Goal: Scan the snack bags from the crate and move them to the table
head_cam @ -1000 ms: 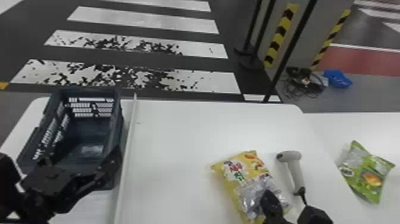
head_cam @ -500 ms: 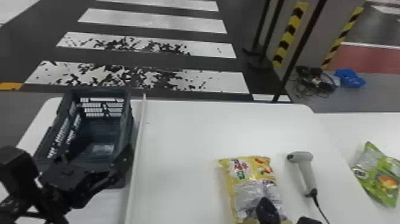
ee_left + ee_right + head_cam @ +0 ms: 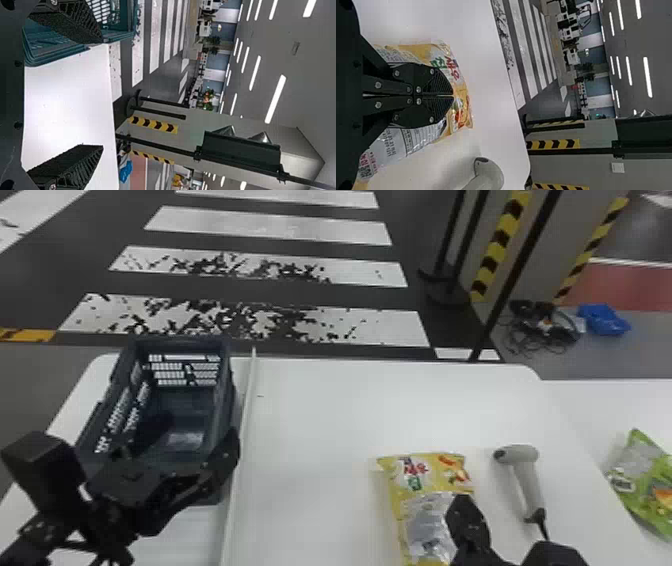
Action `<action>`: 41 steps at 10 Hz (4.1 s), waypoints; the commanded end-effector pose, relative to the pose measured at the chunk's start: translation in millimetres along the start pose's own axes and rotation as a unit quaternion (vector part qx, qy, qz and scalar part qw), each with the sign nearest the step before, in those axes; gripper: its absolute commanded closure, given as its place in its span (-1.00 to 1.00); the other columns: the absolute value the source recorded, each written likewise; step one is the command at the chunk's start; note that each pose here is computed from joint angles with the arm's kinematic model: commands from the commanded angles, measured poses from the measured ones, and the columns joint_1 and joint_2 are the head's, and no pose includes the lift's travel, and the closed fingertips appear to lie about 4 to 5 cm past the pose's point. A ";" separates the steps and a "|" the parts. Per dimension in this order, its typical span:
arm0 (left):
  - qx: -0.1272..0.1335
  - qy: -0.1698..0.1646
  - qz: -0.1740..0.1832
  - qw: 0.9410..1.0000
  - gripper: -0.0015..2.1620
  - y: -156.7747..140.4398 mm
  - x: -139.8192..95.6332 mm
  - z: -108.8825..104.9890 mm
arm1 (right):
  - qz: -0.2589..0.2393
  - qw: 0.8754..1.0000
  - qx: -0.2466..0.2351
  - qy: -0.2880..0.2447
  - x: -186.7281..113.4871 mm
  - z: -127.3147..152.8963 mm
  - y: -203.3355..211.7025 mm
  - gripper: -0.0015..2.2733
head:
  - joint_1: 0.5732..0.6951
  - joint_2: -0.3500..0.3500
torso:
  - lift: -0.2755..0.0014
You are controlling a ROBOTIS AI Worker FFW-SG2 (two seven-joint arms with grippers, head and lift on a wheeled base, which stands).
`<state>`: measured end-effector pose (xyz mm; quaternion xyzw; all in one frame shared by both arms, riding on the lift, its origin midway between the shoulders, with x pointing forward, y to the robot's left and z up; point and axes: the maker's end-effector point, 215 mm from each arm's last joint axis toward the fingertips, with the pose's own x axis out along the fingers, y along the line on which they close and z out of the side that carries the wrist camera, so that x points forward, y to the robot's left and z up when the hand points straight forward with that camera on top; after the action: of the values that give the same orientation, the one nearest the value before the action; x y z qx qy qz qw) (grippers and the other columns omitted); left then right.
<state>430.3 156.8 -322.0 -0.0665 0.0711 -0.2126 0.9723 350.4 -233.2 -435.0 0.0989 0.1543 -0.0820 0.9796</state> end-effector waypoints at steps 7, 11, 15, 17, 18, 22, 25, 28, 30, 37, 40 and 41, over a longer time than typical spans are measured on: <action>0.008 0.008 0.004 1.000 -0.96 0.3 -18.7 -1.8 | 0.070 0.996 -0.050 -0.029 53.0 -12.5 2.6 0.97 | 1.00 -0.27 | 0.30; 0.007 0.008 0.008 1.000 -0.96 2.3 -19.6 -2.2 | 0.074 0.995 -0.055 -0.029 62.6 -27.2 -15.7 0.97 | 1.00 -0.31 | 0.30; 0.006 0.007 0.008 1.000 -0.96 -2.7 -15.4 -2.8 | 0.073 0.994 -0.075 -0.028 66.2 -55.2 -32.8 0.97 | 1.00 -0.37 | 0.30; 0.008 0.009 0.007 1.000 -0.96 -4.9 -14.8 -5.6 | 0.070 0.994 -0.075 -0.037 69.1 -57.2 -36.9 0.97 | 1.00 -0.40 | 0.30; 0.006 0.010 0.006 1.000 -0.96 -6.0 -15.4 -7.1 | 0.069 0.994 -0.075 -0.037 69.0 -56.9 -37.4 0.97 | 1.00 -0.42 | 0.30; 0.005 0.011 0.001 1.000 -0.95 -11.7 -14.6 -11.1 | 0.071 0.992 -0.079 -0.062 59.3 -46.1 -37.4 0.97 | 1.00 -0.45 | 0.30; 0.005 0.009 -0.002 1.000 -0.95 -14.6 -14.2 -10.2 | 0.080 0.989 -0.068 -0.109 25.2 0.5 -27.3 0.97 | 1.00 -0.47 | 0.30; 0.004 0.007 -0.006 1.000 -0.95 -18.9 -11.9 -8.5 | 0.077 0.988 -0.058 -0.123 -0.8 5.7 -34.6 0.97 | 1.00 -0.50 | 0.30; 0.003 0.008 -0.008 1.000 -0.95 -20.2 -11.6 -9.8 | 0.081 0.988 -0.055 -0.117 -5.3 -12.4 -31.4 0.97 | 1.00 -0.53 | 0.30; 0.000 0.014 -0.001 1.000 -0.95 -16.4 -10.9 -18.9 | 0.100 0.990 -0.057 -0.083 9.8 -67.0 -14.2 0.97 | 1.00 -0.40 | 0.30; 0.001 0.009 0.002 1.000 -0.95 -12.9 -10.8 -18.0 | 0.096 0.990 -0.059 -0.080 12.4 -75.0 -20.2 0.97 | 1.00 -0.39 | 0.30; 0.001 0.008 0.001 1.000 -0.95 -13.4 -10.3 -18.2 | 0.094 0.991 -0.060 -0.079 12.2 -77.8 -23.7 0.97 | 1.00 -0.39 | 0.30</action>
<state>412.5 147.8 -336.3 -0.0631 0.0791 -0.2122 0.9720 336.2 -239.0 -513.8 0.0479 0.0699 0.0132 0.9963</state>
